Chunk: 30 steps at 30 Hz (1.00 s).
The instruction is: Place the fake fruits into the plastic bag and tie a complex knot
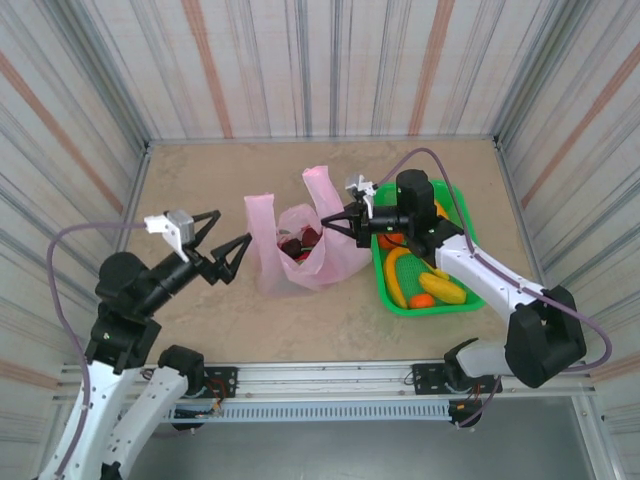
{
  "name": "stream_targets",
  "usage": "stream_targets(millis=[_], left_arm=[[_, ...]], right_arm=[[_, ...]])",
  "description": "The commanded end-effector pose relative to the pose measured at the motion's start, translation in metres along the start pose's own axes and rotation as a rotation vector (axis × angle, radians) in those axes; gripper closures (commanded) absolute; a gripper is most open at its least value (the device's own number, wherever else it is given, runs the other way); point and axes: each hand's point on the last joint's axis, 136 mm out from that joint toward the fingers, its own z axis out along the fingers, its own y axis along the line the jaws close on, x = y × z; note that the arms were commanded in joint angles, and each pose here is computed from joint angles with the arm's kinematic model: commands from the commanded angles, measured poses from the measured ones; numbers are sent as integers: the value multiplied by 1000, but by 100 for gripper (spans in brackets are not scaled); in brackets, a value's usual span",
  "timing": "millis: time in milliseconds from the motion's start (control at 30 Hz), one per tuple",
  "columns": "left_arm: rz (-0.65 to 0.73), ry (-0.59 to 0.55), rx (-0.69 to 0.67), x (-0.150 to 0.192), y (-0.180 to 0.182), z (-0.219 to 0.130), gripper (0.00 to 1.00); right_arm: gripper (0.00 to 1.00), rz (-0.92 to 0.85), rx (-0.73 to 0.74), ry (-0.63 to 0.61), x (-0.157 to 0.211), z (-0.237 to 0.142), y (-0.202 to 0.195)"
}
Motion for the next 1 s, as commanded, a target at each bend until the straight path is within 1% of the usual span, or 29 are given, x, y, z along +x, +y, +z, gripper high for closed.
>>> stream_targets(millis=[0, 67, 167, 267, 400, 500, 567, 633, 733, 833, 967], left_arm=[[5, -12, -100, 22, 24, 1, 1], [-23, 18, -56, 38, 24, 12, 1], [-77, 39, -3, 50, 26, 33, 1], [-111, 36, 60, 54, 25, 51, 1], [-136, 39, 184, 61, 15, 69, 1], [-143, 25, 218, 68, 16, 76, 2], [-144, 18, 231, 71, 16, 80, 5], [-142, 11, 246, 72, 17, 84, 12], [-143, 8, 265, 74, 18, 90, 19], [-145, 7, 275, 80, 19, 93, 28], [-140, 10, 280, 85, 19, 92, 33]], right_arm=[[100, -9, 28, -28, -8, -5, 3], [100, -11, 32, -28, -9, -5, 4], [100, -5, 35, -23, -8, -6, 6], [100, 4, 41, -15, -6, -6, 6], [100, 1, 57, -18, -7, -7, 5], [100, 0, 62, -23, -9, -8, 6], [100, -1, 63, -27, -9, -9, 7], [100, 1, 64, -33, -10, -10, 8], [100, 2, 71, -36, -10, -10, 7], [100, 0, 75, -39, -10, -11, 8], [100, -4, 79, -41, -11, -12, 8]])
